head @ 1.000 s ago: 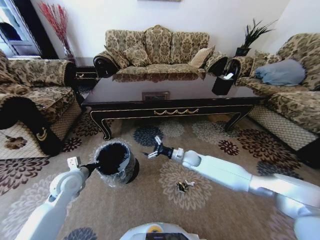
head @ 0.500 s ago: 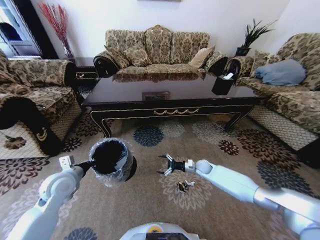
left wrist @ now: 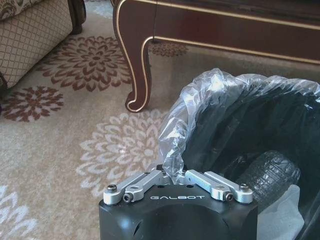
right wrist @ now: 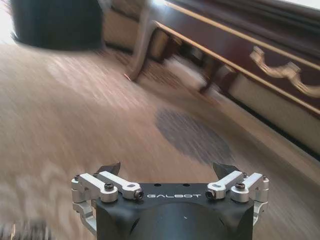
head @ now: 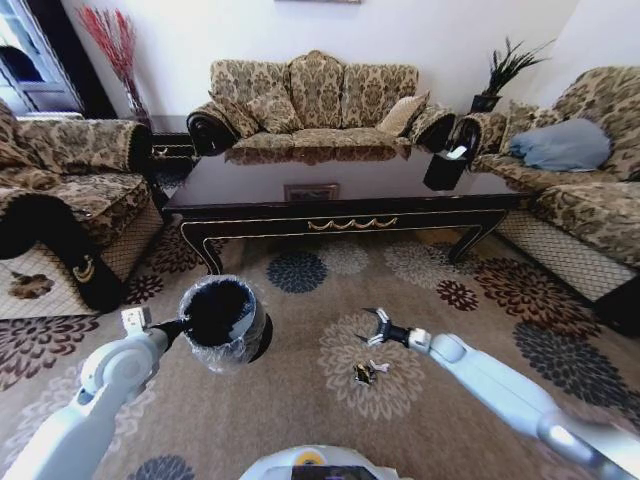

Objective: Move to the front of the table and pick up the trash from the floor, then place it into the trash bin.

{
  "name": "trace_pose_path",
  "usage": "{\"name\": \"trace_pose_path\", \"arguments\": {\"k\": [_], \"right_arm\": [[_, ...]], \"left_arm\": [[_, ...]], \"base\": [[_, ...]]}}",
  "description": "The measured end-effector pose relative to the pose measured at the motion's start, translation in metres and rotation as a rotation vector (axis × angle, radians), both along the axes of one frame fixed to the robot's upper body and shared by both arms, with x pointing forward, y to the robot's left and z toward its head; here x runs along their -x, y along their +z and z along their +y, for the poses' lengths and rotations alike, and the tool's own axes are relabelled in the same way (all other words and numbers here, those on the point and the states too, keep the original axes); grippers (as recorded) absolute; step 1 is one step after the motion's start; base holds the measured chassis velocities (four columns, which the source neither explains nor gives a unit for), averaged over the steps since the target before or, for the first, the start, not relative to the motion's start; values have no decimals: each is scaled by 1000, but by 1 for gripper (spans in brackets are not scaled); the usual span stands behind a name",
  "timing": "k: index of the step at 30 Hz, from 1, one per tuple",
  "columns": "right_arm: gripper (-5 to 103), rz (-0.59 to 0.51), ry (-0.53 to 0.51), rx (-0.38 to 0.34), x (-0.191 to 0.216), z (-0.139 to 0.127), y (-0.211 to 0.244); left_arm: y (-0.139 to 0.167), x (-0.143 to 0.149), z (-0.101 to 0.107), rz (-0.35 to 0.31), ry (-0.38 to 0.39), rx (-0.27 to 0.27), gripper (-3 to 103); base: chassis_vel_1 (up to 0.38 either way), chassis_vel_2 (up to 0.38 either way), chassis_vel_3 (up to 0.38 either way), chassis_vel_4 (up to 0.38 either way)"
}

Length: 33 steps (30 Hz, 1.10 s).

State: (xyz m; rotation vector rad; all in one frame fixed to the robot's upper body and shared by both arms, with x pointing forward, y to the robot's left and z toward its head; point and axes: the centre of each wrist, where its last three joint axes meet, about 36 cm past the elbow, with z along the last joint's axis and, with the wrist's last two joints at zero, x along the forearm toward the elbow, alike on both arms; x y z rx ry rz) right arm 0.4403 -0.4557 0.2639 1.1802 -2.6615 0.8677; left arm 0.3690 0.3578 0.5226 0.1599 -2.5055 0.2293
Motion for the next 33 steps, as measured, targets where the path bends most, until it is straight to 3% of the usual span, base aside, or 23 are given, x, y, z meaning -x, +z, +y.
{"name": "trace_pose_path", "arguments": {"k": [3, 6, 9, 13, 16, 20, 33], "right_arm": [[100, -3, -98, -1, 24, -7, -7], [100, 20, -217, -55, 51, -8, -12], [100, 22, -225, -80, 61, -4, -18], [100, 36, -173, -83, 69, 3, -27], [100, 87, -50, -67, 73, 2, -37], [100, 126, 26, -37, 75, -2, -48], [100, 166, 127, 44, 56, -19, -64]], "left_arm": [[0, 0, 0, 4, 1, 5, 2], [-5, 3, -1, 19, 8, 4, 2], [-7, 5, -2, 26, 11, 4, 2], [-11, 9, -4, 31, 17, 0, 2], [-9, 15, -4, 32, 21, -10, 2], [1, 19, -3, 20, 25, -25, 2], [13, 26, 4, 12, 57, -44, 2]], "base": [[0, 0, 0, 0], [0, 0, 0, 0], [0, 0, 0, 0], [0, 0, 0, 0], [0, 0, 0, 0], [0, 0, 0, 0], [0, 0, 0, 0]]}}
